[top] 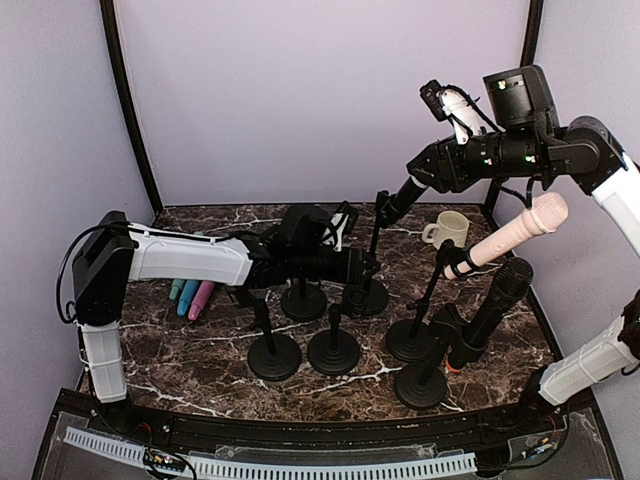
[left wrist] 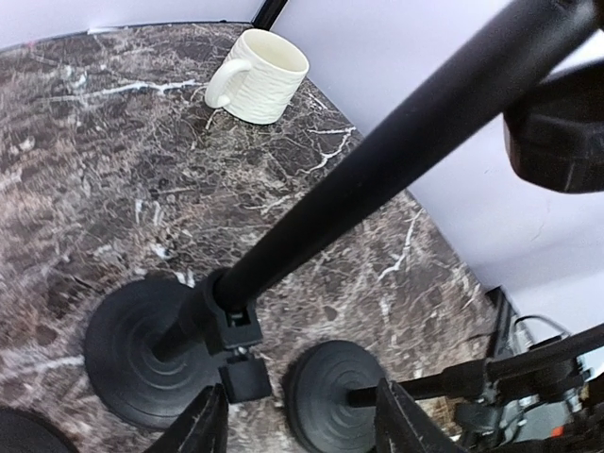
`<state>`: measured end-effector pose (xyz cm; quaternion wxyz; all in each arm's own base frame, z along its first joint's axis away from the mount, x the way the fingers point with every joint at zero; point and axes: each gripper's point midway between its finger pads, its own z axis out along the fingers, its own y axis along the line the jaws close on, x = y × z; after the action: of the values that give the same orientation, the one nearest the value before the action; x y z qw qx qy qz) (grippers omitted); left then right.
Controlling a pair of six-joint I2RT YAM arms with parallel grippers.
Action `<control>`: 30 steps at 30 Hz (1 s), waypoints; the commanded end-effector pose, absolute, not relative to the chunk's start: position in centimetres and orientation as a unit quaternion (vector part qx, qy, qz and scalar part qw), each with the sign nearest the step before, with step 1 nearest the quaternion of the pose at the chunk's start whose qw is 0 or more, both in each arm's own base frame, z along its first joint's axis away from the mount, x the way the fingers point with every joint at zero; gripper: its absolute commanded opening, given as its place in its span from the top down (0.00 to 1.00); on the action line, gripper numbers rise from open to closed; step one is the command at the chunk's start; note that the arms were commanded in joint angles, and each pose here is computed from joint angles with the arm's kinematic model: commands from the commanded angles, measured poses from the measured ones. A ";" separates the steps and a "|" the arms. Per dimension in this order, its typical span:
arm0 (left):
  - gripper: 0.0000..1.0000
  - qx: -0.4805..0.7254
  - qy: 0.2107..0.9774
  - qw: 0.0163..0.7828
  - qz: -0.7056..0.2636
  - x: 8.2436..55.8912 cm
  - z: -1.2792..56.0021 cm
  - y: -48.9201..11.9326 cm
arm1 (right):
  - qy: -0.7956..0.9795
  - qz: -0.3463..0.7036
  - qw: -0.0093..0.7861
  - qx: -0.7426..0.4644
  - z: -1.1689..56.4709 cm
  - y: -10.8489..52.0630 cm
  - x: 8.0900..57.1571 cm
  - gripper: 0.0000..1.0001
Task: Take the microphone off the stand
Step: Unscrew the knob on the microphone stand.
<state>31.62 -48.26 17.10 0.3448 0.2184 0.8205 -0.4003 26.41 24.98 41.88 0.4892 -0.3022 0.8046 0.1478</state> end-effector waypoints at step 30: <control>0.82 -0.015 0.814 0.286 -0.505 33.6 16.0 -47.5 | 0.792 0.167 0.504 -0.303 42.4 24.9 26.0 0.83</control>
<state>33.05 -47.95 15.85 0.2836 0.0110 0.8262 -0.4866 26.33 24.81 41.70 0.4945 -0.3044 0.8001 0.1503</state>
